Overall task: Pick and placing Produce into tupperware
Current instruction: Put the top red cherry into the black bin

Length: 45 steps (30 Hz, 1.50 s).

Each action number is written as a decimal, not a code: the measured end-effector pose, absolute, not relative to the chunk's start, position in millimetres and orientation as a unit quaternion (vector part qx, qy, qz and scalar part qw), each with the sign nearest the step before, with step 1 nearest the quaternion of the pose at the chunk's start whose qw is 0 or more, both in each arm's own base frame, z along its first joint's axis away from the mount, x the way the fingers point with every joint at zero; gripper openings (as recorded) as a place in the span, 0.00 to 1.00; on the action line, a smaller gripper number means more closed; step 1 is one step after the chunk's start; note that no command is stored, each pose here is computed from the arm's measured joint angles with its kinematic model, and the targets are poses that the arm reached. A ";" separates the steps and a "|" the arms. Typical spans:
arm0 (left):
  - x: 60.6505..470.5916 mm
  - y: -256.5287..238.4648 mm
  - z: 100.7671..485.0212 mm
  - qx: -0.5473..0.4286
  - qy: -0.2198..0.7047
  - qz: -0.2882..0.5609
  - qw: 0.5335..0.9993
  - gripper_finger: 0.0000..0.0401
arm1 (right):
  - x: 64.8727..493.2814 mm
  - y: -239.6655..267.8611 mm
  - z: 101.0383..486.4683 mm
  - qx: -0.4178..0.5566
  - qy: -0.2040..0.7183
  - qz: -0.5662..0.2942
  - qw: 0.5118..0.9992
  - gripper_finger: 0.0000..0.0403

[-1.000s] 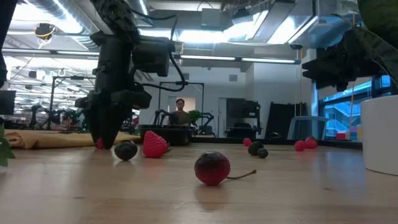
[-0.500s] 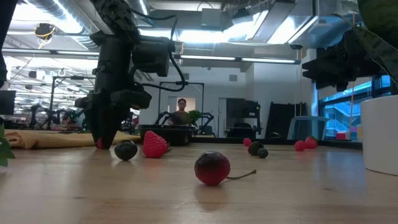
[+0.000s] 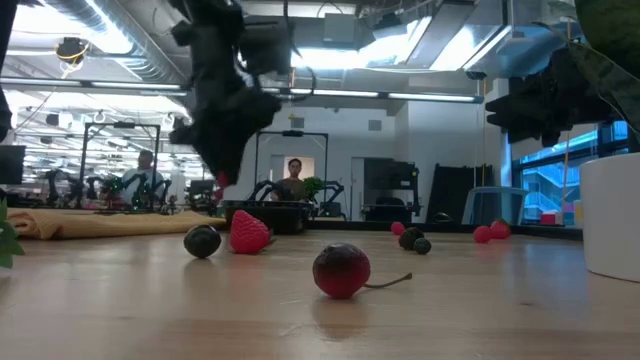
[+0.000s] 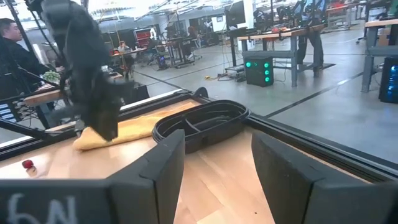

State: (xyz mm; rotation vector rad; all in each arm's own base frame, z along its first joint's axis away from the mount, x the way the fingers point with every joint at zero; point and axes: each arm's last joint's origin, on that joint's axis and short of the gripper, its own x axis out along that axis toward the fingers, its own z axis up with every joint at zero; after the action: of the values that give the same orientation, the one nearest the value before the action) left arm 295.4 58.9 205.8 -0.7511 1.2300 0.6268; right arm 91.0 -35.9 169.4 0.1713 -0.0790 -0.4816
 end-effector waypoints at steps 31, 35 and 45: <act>303.7 232.2 257.0 -0.356 0.430 0.363 0.746 0.25 | 90.4 -36.9 169.9 0.083 -0.043 -0.256 0.962 0.47; 312.3 248.2 235.6 -0.358 0.449 0.367 0.732 0.25 | 90.4 -36.9 169.9 0.083 -0.043 -0.256 0.962 0.47; 321.6 265.2 198.4 -0.369 0.480 0.372 0.703 0.25 | 90.4 -36.9 169.9 0.083 -0.043 -0.256 0.962 0.47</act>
State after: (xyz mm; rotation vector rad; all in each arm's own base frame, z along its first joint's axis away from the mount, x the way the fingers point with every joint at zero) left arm 321.6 265.2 198.4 -0.8215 1.0686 0.8284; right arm 90.4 -36.9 169.9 0.1681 -0.0865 -0.5190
